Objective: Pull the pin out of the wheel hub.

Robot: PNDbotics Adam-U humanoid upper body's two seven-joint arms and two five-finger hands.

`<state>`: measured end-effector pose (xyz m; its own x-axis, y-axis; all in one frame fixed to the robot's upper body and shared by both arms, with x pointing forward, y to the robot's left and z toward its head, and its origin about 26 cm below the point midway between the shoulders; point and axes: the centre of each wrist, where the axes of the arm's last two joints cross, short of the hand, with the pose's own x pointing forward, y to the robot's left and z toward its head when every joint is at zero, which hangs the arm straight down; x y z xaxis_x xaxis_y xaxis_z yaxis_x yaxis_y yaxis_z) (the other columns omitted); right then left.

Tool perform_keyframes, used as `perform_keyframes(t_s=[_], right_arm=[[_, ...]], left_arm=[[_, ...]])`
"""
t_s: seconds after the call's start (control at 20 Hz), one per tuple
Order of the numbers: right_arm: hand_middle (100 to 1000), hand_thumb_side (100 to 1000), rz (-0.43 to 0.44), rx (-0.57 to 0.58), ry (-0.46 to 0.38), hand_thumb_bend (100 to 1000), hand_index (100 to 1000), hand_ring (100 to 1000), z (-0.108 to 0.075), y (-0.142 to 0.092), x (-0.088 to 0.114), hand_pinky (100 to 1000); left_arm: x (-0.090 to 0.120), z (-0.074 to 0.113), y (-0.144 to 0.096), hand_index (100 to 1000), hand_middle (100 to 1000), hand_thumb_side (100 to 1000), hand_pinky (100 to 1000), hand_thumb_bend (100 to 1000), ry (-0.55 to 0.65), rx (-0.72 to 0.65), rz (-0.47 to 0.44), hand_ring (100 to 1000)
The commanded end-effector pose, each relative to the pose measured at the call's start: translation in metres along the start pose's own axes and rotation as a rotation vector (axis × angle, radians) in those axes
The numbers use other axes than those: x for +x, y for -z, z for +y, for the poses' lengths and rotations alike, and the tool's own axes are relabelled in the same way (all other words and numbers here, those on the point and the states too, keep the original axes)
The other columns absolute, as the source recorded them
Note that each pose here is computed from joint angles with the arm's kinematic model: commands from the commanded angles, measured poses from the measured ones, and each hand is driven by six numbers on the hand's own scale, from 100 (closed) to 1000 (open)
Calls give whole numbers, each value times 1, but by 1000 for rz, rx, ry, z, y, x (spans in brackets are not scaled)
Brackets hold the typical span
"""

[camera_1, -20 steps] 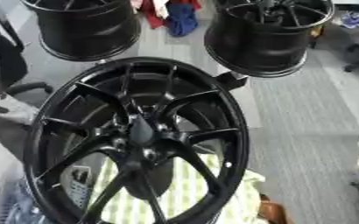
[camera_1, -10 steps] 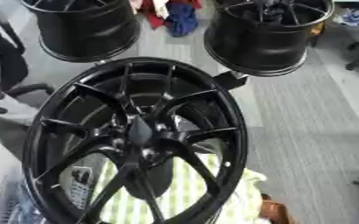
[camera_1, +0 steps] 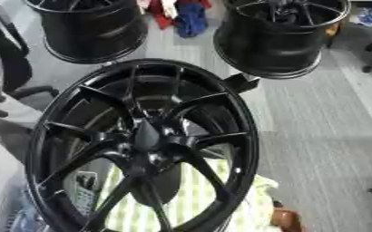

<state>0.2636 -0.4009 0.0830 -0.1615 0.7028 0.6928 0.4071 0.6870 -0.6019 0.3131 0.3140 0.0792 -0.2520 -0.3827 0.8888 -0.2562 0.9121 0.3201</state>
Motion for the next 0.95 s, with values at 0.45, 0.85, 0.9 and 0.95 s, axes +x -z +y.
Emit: perform_keyframes(t_s=[0.45, 0.85, 0.9, 0.95], right_arm=[[883, 280, -167, 163, 364, 100, 964, 773, 57, 15, 57, 837], [876, 273, -156, 242, 520, 100, 961, 763, 88, 12, 67, 832], [875, 271, -151, 244, 531, 100, 961, 762, 89, 12, 67, 831], [874, 271, -148, 245, 539, 100, 960, 761, 90, 12, 66, 831]], left_arm=[[9, -2, 5, 793, 691, 628, 545, 266, -18, 15, -38, 692], [8, -5, 4, 785, 687, 621, 541, 260, -35, 42, -32, 691], [7, -6, 3, 784, 687, 621, 541, 260, -37, 43, -31, 691], [7, -6, 3, 784, 687, 622, 541, 260, -39, 44, -30, 692]])
